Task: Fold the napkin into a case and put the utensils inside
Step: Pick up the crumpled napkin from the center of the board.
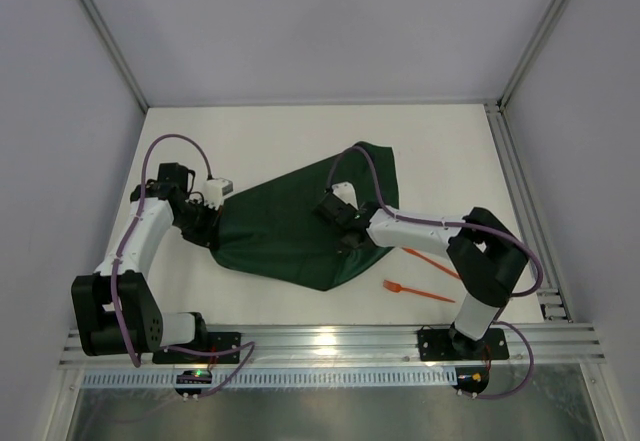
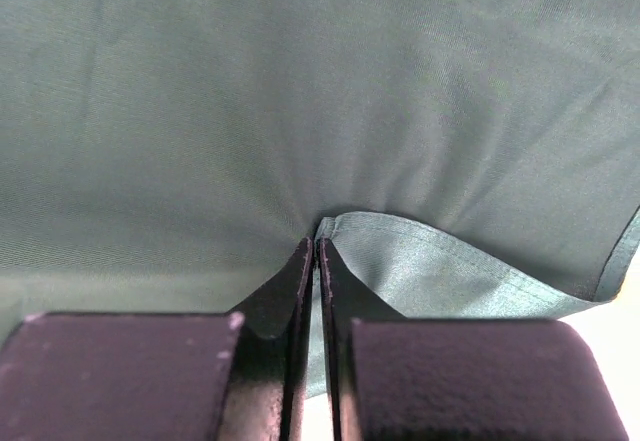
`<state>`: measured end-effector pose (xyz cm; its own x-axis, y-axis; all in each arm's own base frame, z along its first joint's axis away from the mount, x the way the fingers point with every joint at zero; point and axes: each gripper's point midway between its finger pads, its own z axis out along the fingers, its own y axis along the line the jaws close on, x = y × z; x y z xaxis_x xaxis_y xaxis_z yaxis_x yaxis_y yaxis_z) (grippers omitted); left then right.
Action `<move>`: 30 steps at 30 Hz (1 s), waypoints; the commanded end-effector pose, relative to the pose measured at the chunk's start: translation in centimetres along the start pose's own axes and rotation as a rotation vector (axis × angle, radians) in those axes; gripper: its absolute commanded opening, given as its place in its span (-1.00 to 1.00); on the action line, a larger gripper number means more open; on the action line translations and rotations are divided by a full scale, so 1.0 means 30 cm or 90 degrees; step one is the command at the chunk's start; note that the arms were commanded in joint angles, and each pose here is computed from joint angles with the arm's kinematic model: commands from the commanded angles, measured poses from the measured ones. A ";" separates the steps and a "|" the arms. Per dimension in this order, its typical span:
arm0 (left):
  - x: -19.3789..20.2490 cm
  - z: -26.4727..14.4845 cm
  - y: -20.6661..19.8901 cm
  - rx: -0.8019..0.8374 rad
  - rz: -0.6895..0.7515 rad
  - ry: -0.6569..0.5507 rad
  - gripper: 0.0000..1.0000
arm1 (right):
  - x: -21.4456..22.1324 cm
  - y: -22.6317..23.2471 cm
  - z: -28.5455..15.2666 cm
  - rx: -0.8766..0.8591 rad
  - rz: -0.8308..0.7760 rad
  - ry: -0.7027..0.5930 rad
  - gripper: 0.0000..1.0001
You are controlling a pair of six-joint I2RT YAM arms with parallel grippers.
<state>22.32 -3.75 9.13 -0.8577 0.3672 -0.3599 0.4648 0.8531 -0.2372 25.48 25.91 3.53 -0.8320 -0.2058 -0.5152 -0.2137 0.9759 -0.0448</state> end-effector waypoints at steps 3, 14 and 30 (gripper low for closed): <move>0.003 -0.004 0.003 -0.005 -0.002 0.000 -1.00 | 0.033 -0.026 -0.004 0.000 0.013 0.005 -0.78; 0.005 -0.007 0.001 -0.004 0.004 -0.002 -1.00 | 0.077 -0.056 0.025 0.018 0.038 0.023 -0.47; -0.018 -0.049 0.000 -0.016 0.010 -0.015 -1.00 | 0.025 -0.086 -0.029 0.022 0.067 -0.015 -0.92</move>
<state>22.18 -3.72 9.15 -0.8580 0.3703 -0.3558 0.4662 0.8524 -0.2370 24.20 23.79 1.86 -0.8602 -0.1382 -0.4909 -0.1435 0.9893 -0.0269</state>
